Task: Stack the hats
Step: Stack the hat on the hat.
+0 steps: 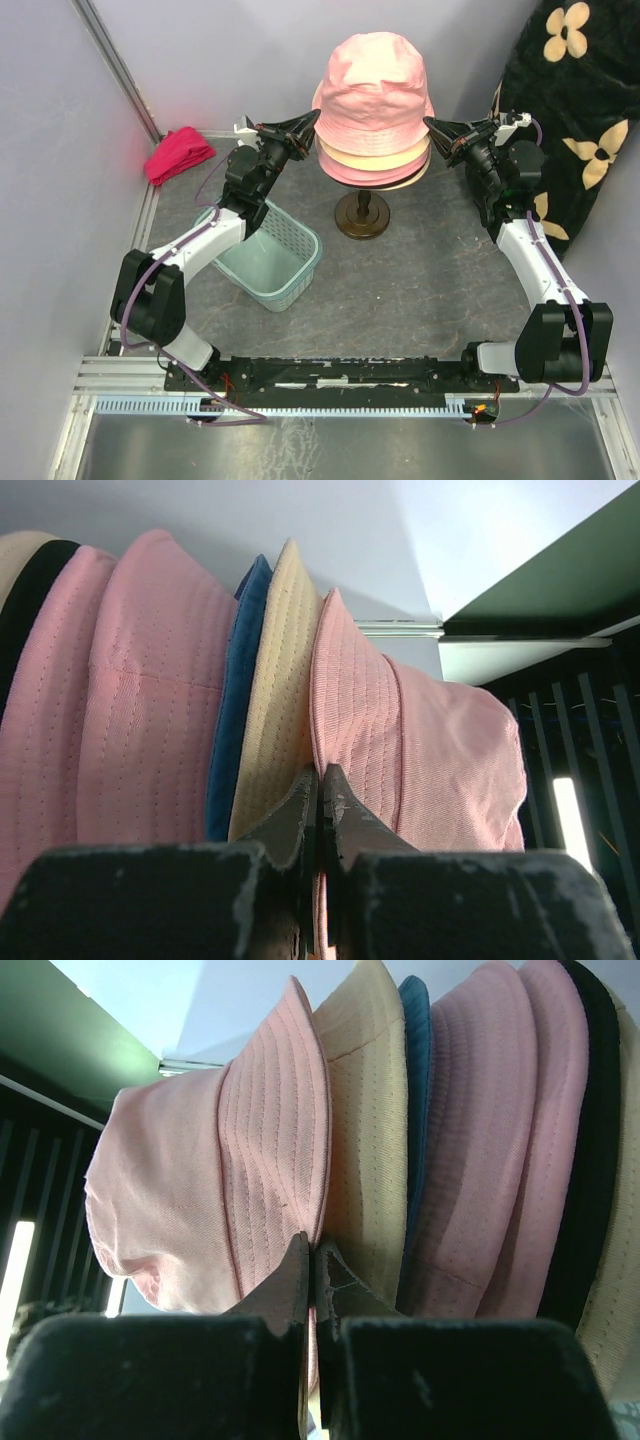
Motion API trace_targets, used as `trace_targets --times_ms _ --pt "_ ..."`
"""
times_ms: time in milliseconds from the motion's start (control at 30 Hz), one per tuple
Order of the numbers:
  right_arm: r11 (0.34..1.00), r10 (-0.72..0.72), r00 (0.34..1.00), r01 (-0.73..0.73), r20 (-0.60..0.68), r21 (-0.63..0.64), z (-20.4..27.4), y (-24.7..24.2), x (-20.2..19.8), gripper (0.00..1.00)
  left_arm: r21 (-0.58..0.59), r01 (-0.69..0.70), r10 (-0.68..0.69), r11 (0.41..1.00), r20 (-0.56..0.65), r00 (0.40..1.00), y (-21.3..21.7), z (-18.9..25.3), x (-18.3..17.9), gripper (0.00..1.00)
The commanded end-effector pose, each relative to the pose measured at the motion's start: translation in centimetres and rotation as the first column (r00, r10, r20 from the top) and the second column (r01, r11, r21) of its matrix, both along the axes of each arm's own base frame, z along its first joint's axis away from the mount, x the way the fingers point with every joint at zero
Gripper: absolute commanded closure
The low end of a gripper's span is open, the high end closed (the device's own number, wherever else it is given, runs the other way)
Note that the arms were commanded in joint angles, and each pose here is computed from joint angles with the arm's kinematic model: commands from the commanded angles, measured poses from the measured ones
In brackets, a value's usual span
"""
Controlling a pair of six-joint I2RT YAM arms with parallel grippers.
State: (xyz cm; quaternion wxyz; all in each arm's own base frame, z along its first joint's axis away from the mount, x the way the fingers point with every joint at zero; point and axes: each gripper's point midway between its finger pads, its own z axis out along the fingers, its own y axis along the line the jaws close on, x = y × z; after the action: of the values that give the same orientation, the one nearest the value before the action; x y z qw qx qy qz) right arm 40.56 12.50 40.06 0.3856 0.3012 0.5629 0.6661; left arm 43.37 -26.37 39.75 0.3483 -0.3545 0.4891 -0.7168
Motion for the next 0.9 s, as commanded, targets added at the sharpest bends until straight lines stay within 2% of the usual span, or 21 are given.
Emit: trace_targets --times_ms 0,200,433,567,633,767,867 --pt "0.998 -0.030 0.973 0.015 -0.229 -0.067 -7.6 -0.6 1.5 0.98 0.223 0.015 0.049 0.975 -0.281 0.959 0.1 -10.8 1.8 0.97" --pt "0.997 -0.030 0.971 0.014 -0.238 -0.072 -7.9 -0.6 1.5 0.98 0.238 0.016 0.056 0.971 -0.292 0.955 0.3 -11.5 1.9 0.97" --pt "0.996 -0.036 0.984 0.021 -0.175 -0.089 -5.7 -0.7 1.2 0.98 0.246 0.027 0.026 0.969 -0.210 0.977 -0.1 -9.1 2.3 0.97" --pt "0.996 -0.037 0.993 0.029 -0.113 -0.079 -3.6 -0.7 1.0 0.90 0.240 0.035 0.008 0.970 -0.177 0.984 -0.3 -8.0 2.1 0.96" --pt "0.997 -0.038 0.996 0.031 -0.087 -0.074 -2.8 -0.7 0.9 0.85 0.233 0.033 0.006 0.972 -0.162 0.987 -0.2 -7.5 2.0 0.94" --pt "0.997 -0.037 0.999 0.035 -0.039 -0.069 -1.3 -0.7 0.7 0.73 0.239 0.021 0.011 0.971 -0.130 0.991 0.0 -6.5 1.8 0.76" --pt "0.997 -0.035 0.999 0.034 -0.011 -0.071 -0.3 -0.7 0.5 0.66 0.250 0.009 0.021 0.968 -0.114 0.993 0.3 -5.6 1.8 0.66"
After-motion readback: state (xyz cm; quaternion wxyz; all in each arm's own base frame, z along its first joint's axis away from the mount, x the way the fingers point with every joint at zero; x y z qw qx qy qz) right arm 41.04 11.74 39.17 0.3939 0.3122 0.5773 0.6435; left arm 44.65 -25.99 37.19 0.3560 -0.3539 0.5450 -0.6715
